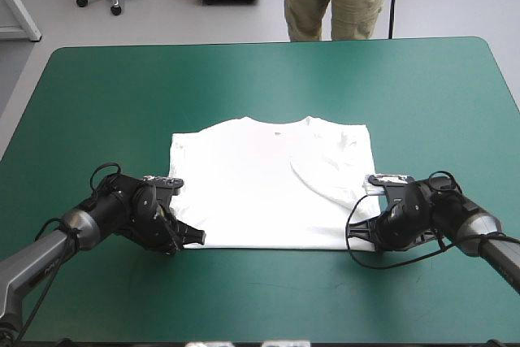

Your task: Fold the cloth

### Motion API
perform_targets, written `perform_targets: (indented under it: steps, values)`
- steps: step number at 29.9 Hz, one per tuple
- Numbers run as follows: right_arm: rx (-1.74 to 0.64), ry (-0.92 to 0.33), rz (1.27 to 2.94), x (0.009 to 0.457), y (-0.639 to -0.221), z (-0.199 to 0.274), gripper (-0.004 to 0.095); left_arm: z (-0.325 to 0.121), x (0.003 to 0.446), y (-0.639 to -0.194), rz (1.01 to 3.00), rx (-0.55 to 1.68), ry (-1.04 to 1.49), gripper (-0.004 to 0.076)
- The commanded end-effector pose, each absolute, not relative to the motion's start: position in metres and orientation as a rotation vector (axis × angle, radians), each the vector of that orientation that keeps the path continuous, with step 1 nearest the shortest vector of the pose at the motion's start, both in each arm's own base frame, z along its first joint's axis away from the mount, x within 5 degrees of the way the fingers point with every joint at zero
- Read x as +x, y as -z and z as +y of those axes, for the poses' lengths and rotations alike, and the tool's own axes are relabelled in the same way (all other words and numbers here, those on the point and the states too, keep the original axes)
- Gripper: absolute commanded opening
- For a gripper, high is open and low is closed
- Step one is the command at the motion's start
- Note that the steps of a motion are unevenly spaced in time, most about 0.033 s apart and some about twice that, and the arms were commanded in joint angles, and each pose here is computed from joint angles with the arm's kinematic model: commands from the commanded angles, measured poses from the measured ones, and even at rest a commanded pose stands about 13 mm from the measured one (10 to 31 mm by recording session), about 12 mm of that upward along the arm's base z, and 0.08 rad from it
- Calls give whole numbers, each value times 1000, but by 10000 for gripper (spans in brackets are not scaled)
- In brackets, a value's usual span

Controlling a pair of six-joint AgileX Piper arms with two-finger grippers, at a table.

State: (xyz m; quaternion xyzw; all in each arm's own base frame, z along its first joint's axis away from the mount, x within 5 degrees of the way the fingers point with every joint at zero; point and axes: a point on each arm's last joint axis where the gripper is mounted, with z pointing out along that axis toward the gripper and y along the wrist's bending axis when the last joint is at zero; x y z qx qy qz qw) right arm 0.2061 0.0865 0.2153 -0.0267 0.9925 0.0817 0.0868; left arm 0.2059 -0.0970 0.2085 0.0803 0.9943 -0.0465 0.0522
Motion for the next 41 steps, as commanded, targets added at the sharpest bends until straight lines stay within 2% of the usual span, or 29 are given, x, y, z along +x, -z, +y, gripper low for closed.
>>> perform_targets:
  steps: [1,7,11,18,23,32,39,41]
  values:
    - [-101,-302,2843,213,-254,91,-17,-103,217,-236,2896,254,189,-9]
    - [-163,-236,2669,229,-305,89,-17,-103,239,-294,2677,320,106,-9]
    - [-147,-255,2576,244,-324,92,-17,-102,258,-319,2537,364,4,-9]
    - [-4,-276,2464,289,-343,84,-17,-92,310,-346,2417,221,0,-9]
    - [-12,-281,2481,329,-338,83,-17,-90,346,-342,2397,179,-11,-9]
    - [2,-271,2529,392,-312,93,-17,-103,396,-297,2452,203,-27,-9]
    - [10,-266,2599,415,-290,99,-16,-109,411,-272,2451,203,-6,-8]
    - [4,-256,2620,416,-286,99,-3,-110,413,-269,2448,210,-2,28]
